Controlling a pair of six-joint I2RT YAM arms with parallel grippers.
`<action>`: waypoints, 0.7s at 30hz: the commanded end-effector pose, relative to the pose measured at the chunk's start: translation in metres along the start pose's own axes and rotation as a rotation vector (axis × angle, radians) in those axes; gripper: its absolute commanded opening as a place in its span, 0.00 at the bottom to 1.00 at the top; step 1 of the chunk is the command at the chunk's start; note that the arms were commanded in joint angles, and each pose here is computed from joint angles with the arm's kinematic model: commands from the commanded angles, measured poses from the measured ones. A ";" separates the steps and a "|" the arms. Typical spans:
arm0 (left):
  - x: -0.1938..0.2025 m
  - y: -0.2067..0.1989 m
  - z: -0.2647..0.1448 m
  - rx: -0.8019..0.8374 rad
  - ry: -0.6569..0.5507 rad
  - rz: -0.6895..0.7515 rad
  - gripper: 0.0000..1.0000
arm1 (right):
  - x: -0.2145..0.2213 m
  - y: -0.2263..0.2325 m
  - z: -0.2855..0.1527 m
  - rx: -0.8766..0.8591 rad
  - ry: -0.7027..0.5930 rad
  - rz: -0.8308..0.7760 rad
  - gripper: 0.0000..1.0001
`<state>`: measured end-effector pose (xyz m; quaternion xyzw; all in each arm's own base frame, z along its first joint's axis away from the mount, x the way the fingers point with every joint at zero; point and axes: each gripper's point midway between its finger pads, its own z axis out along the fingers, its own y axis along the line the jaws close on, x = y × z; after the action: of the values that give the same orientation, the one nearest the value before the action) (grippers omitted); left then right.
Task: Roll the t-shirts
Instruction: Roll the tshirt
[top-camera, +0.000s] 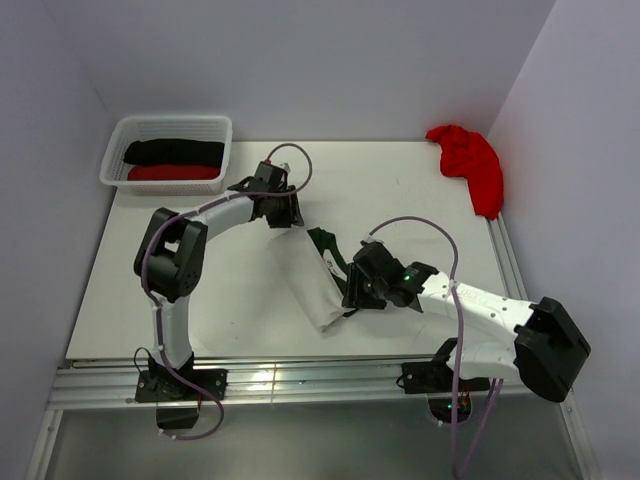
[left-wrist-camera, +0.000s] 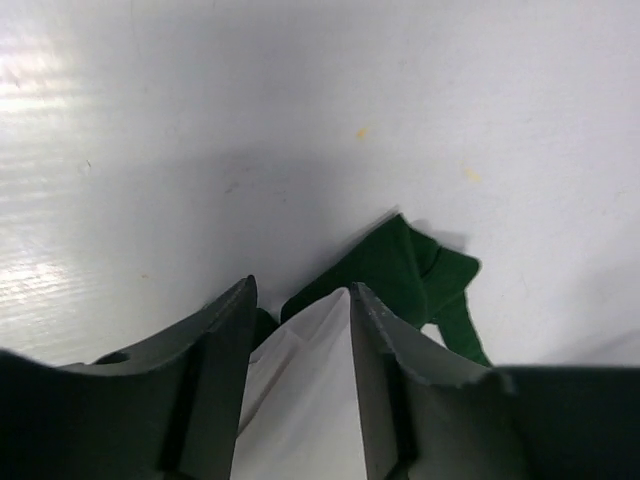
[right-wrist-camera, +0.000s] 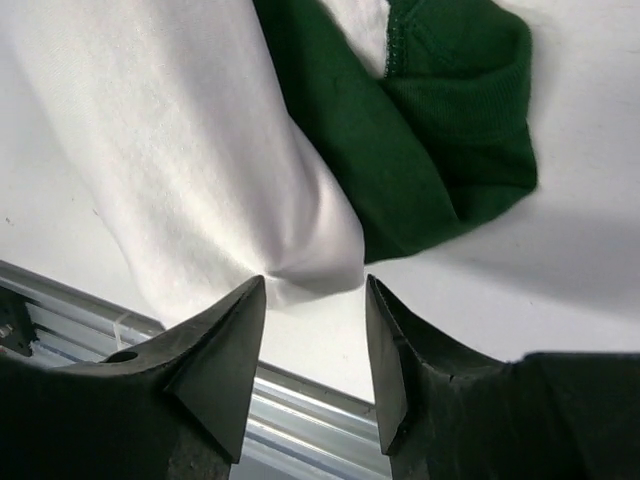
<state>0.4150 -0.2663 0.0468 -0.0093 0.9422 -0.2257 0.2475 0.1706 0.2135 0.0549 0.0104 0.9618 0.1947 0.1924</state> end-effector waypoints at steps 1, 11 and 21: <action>-0.052 -0.030 -0.045 0.058 -0.123 0.038 0.49 | -0.011 0.000 -0.016 0.025 -0.053 -0.008 0.54; -0.063 -0.007 -0.117 0.042 -0.204 -0.072 0.88 | -0.057 0.031 -0.061 -0.080 -0.235 -0.186 1.00; 0.028 0.021 -0.135 0.165 -0.198 -0.252 0.91 | -0.079 0.062 -0.069 -0.119 -0.272 -0.279 1.00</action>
<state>0.3323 -0.1889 0.1275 -0.1068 0.9030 -0.2848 0.3033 0.2084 0.2250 0.1490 -0.0807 0.9198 0.2065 0.3238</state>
